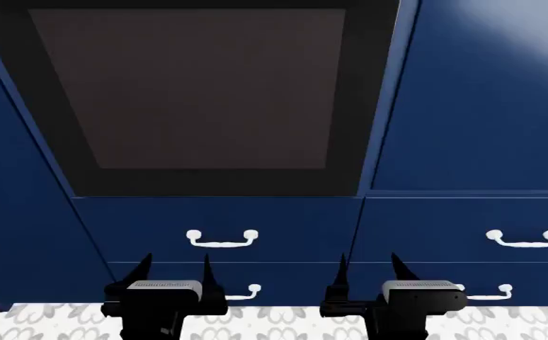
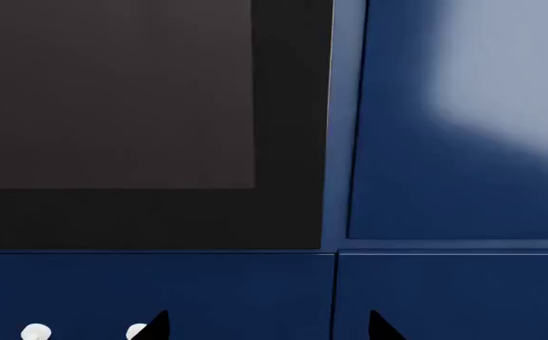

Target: Open the microwave door

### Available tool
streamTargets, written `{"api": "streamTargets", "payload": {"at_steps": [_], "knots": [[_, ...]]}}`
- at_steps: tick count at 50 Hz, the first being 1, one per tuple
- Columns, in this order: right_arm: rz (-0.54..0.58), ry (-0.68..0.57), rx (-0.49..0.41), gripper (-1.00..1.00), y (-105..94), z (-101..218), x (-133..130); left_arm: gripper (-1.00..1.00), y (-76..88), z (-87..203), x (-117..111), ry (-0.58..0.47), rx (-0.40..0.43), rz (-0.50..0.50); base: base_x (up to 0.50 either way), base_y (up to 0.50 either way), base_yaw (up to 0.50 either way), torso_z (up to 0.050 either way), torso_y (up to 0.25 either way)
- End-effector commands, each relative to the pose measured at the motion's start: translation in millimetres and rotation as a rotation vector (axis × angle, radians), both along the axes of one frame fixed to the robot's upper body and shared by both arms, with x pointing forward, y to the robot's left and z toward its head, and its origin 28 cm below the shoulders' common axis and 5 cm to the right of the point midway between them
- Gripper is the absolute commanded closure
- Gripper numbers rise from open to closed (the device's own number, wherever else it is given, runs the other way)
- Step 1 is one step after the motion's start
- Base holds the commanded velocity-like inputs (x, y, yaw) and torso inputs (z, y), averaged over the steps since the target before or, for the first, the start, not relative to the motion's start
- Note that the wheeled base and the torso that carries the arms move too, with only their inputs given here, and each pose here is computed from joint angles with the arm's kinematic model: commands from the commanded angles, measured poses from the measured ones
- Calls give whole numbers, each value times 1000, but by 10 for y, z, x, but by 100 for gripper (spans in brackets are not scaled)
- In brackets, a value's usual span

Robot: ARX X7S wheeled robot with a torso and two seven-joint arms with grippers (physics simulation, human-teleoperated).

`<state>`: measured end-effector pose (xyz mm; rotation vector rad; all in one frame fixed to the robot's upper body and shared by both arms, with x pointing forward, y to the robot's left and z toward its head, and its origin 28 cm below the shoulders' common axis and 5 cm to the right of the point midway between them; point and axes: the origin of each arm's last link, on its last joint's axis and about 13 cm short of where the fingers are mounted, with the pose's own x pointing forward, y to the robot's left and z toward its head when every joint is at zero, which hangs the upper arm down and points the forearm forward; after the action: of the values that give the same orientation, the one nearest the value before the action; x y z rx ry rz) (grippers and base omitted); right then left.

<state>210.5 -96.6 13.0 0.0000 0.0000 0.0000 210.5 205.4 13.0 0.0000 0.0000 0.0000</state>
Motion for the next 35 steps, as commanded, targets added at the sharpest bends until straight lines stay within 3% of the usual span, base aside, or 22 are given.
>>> {"api": "streamTargets", "payload": {"at_steps": [1, 7, 11, 14, 30, 35], "knots": [[3, 1, 0, -100, 4, -5, 2, -100, 6, 3, 5, -6, -18, 10, 0, 0, 0, 0, 0], [7, 2, -6, -100, 3, -22, -4, -100, 48, 61, 39, -69, -33, 78, 0, 0, 0, 0, 0], [6, 1, -8, -100, 4, -25, -12, -100, 61, 68, 37, -56, -72, 47, 0, 0, 0, 0, 0], [6, 1, -6, -100, 3, -20, -15, -100, 58, 77, 17, -64, -107, 24, 0, 0, 0, 47, 5], [8, 4, 2, -100, 3, -19, -16, -100, 40, 46, 10, -53, -76, 1, 0, 0, 0, 50, 1], [-7, -23, 21, -100, -9, 65, 27, -100, 45, 162, 41, -87, -72, -4, 0, 0, 0, 50, 0]]}}
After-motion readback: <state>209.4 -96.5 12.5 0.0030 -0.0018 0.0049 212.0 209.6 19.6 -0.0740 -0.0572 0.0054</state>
